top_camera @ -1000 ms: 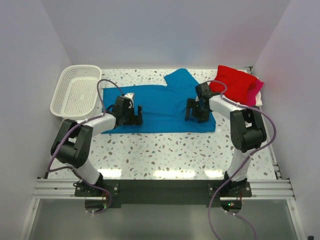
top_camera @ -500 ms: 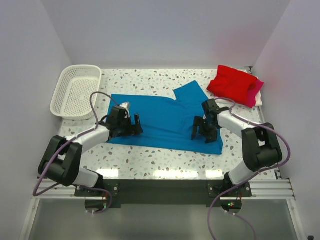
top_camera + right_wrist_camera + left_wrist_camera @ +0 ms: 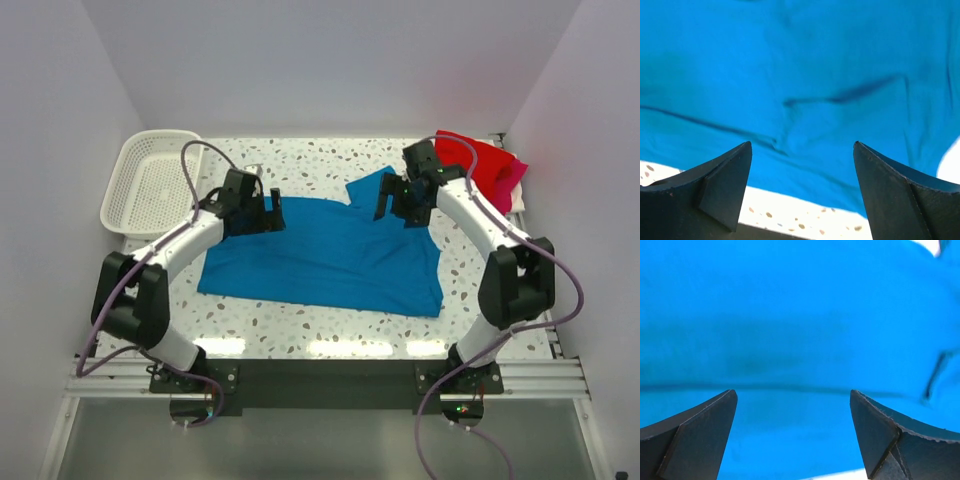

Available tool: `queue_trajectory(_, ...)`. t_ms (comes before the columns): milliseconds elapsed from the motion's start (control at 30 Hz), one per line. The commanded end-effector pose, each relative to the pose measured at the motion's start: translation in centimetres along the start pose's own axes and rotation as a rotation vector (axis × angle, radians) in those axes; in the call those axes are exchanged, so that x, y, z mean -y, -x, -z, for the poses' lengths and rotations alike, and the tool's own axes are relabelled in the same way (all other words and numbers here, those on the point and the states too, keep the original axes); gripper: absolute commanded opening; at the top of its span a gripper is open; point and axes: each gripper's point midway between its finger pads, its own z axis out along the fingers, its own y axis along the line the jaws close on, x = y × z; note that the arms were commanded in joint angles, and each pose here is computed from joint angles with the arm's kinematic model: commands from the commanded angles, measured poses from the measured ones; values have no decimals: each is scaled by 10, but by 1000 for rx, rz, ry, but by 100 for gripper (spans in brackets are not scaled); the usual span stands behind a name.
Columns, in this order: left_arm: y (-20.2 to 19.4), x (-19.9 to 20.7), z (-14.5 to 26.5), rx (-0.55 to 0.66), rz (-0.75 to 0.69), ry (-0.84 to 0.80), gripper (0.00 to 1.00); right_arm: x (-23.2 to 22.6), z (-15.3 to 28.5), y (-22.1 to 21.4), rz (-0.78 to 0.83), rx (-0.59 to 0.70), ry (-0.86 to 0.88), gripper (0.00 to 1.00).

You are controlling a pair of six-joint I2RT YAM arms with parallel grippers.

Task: Fold and stack the t-shirts
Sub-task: Fold the tshirt

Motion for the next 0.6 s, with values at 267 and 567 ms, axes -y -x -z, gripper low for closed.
queue_trajectory(267, 3, -28, -74, -13, -17, -7, 100, -11, -81, 11, 12, -39, 58, 86)
queue_trajectory(567, -48, -51, -80, -98, -18, 36, 100, 36, -112, -45, 1, -183, -99, 86)
